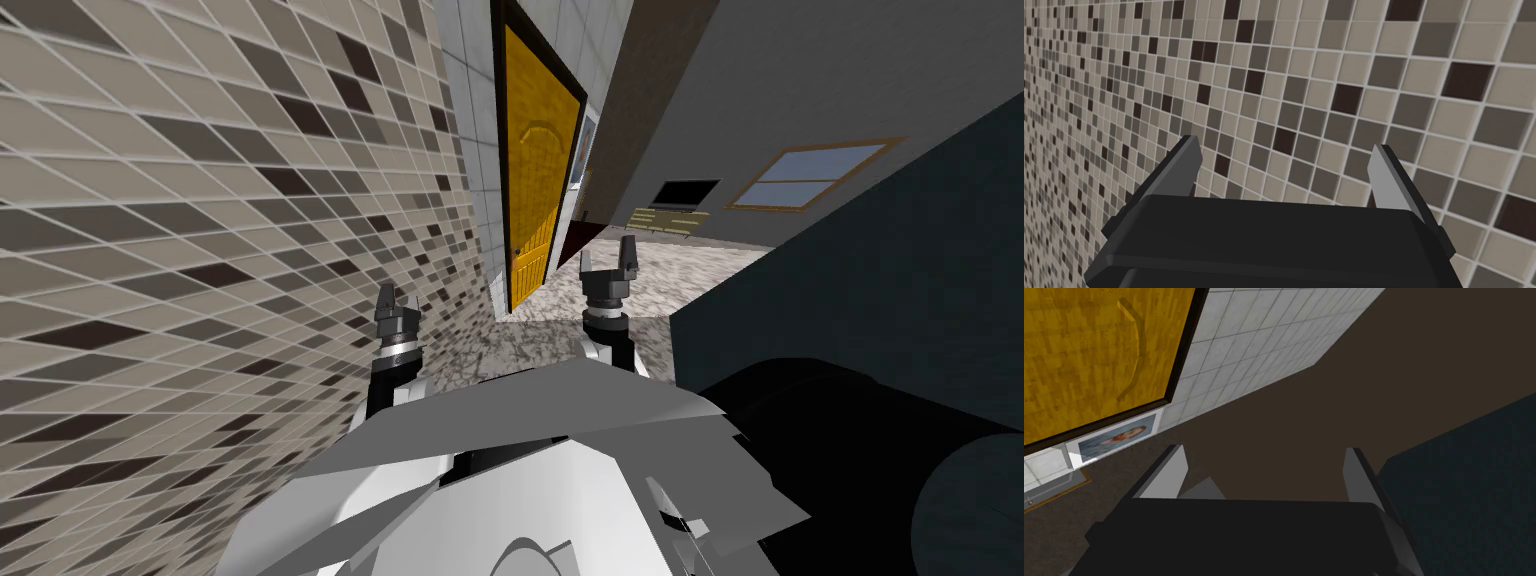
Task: Pull the door open
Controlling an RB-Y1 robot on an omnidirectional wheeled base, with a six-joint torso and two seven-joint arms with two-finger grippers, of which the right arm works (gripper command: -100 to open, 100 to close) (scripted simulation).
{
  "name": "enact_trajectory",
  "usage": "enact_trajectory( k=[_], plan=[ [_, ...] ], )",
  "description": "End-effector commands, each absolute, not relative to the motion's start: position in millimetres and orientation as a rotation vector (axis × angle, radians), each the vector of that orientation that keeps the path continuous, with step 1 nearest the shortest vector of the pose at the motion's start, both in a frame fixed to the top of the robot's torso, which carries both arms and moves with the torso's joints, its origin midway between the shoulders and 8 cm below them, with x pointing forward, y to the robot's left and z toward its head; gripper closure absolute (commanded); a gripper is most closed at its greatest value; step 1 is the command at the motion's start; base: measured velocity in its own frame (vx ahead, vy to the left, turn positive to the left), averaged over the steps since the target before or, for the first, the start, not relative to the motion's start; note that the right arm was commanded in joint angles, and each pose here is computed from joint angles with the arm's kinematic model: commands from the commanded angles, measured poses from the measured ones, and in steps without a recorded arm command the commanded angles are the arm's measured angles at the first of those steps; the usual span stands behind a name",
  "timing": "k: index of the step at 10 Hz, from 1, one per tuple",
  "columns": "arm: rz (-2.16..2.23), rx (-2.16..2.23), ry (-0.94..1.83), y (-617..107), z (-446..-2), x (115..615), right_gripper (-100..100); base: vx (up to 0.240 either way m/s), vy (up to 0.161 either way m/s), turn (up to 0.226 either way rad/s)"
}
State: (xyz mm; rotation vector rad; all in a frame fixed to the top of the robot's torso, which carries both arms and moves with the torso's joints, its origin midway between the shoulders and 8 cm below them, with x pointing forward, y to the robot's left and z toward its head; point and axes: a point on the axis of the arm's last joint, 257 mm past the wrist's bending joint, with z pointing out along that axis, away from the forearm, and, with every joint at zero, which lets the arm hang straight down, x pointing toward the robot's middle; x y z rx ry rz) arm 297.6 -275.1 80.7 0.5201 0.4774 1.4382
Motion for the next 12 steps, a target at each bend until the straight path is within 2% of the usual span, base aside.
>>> enact_trajectory(
  k=[1,12],
  plan=[
    [1.404,0.516,0.518,-272,71,307,-100,0.064,-0.038,0.059],
    [1.155,0.452,0.789,-252,-4,370,-100,0.105,-0.066,0.061]
  ],
)
